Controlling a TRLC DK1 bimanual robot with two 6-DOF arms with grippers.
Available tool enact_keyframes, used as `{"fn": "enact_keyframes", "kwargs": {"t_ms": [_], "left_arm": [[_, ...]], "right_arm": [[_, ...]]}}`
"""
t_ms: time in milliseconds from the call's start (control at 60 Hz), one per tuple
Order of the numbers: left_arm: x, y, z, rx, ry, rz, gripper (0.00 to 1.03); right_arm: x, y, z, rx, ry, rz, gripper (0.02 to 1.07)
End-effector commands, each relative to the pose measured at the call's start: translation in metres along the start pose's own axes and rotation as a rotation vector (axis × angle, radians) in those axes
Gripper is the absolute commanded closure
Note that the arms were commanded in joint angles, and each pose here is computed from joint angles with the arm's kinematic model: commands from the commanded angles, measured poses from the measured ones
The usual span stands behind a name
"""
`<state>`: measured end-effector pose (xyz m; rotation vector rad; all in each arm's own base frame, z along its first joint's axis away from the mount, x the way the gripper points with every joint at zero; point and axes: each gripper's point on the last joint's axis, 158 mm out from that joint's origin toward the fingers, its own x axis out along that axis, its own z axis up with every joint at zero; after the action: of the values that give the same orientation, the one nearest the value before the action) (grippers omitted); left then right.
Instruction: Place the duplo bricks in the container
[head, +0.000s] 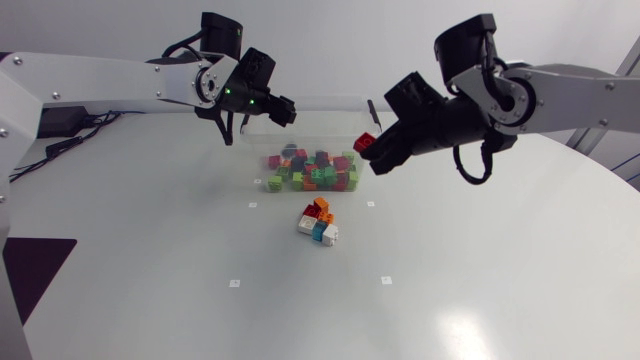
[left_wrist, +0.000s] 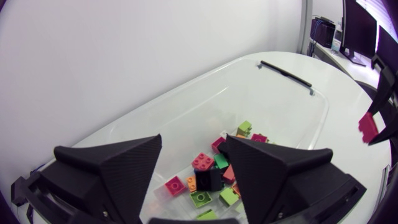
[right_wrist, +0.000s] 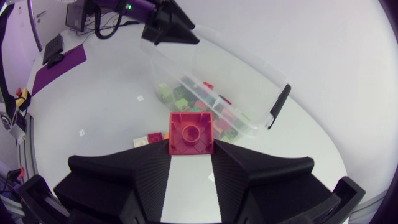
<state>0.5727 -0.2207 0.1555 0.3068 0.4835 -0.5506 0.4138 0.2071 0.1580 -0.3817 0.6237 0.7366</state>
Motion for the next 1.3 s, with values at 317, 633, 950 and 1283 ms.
{"fn": "enact_keyframes", "kwargs": {"t_ms": [317, 633, 950, 1283], "left_arm": [[-0.052, -0.009, -0.022, 0.121, 0.038, -0.008, 0.05], [-0.083, -0.061, -0.062, 0.278, 0.046, -0.200, 0.06], [-0.078, -0.114, -0.120, 0.427, 0.108, -0.391, 0.06], [-0.064, -0.150, -0.173, 0.585, 0.161, -0.550, 0.06]], "right_arm": [[0.023, -0.025, 0.046, 0.080, -0.037, -0.009, 0.80], [0.056, -0.038, 0.067, 0.126, -0.049, -0.005, 0.80], [0.092, -0.043, 0.075, 0.160, -0.038, 0.007, 0.80], [0.122, -0.051, 0.071, 0.181, -0.002, 0.008, 0.38]]}}
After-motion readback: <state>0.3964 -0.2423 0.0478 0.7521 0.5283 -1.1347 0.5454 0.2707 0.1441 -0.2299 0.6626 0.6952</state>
